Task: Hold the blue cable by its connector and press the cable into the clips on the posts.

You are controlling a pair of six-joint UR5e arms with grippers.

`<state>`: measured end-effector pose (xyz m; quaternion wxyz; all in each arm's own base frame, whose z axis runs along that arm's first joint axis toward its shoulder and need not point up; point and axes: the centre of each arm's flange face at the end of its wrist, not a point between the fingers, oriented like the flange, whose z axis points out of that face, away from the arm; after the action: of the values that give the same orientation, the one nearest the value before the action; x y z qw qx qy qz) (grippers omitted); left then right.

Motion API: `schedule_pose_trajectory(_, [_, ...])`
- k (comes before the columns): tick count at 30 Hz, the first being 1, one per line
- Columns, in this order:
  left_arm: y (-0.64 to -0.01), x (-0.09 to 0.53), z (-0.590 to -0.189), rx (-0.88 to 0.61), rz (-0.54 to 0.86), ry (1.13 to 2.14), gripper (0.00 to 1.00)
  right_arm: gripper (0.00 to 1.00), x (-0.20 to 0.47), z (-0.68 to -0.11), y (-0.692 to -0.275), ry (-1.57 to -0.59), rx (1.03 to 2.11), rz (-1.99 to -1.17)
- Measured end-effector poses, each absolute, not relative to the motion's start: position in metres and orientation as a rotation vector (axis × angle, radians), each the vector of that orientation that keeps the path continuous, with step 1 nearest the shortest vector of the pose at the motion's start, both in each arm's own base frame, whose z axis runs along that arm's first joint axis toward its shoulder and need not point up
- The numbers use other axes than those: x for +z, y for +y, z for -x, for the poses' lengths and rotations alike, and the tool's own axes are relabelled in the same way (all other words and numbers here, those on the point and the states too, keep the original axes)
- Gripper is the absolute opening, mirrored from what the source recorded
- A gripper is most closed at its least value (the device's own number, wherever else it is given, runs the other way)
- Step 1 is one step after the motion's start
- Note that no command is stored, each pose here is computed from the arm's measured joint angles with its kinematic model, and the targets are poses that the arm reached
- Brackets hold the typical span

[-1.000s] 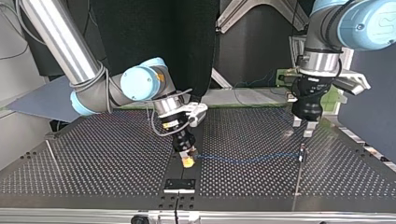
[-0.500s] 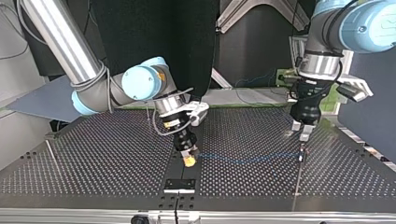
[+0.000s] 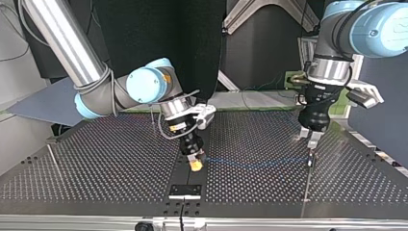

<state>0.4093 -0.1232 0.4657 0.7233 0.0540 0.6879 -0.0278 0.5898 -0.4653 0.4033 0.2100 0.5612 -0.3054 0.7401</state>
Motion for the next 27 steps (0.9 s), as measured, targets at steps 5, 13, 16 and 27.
schedule_pose_trajectory(5, [-0.1231, 0.4655, -0.4092, -0.062, -0.116, 1.520, 1.00, 0.00, 0.4030, -0.5902, -0.4650, -0.848, 2.056, -1.561])
schedule_pose_trajectory(13, [-0.1238, 0.4653, -0.4088, -0.074, -0.101, 1.523, 1.00, 0.00, 0.4028, -0.5908, -0.4643, -0.847, 2.057, -1.563])
schedule_pose_trajectory(16, [-0.1231, 0.4650, -0.4086, -0.072, -0.089, 1.525, 1.00, 0.00, 0.4023, -0.5911, -0.4641, -0.847, 2.056, -1.565])
schedule_pose_trajectory(27, [-0.1184, 0.4637, -0.4065, -0.040, 0.004, 1.538, 1.00, 0.00, 0.4022, -0.5921, -0.4628, -0.846, 2.058, -1.566])
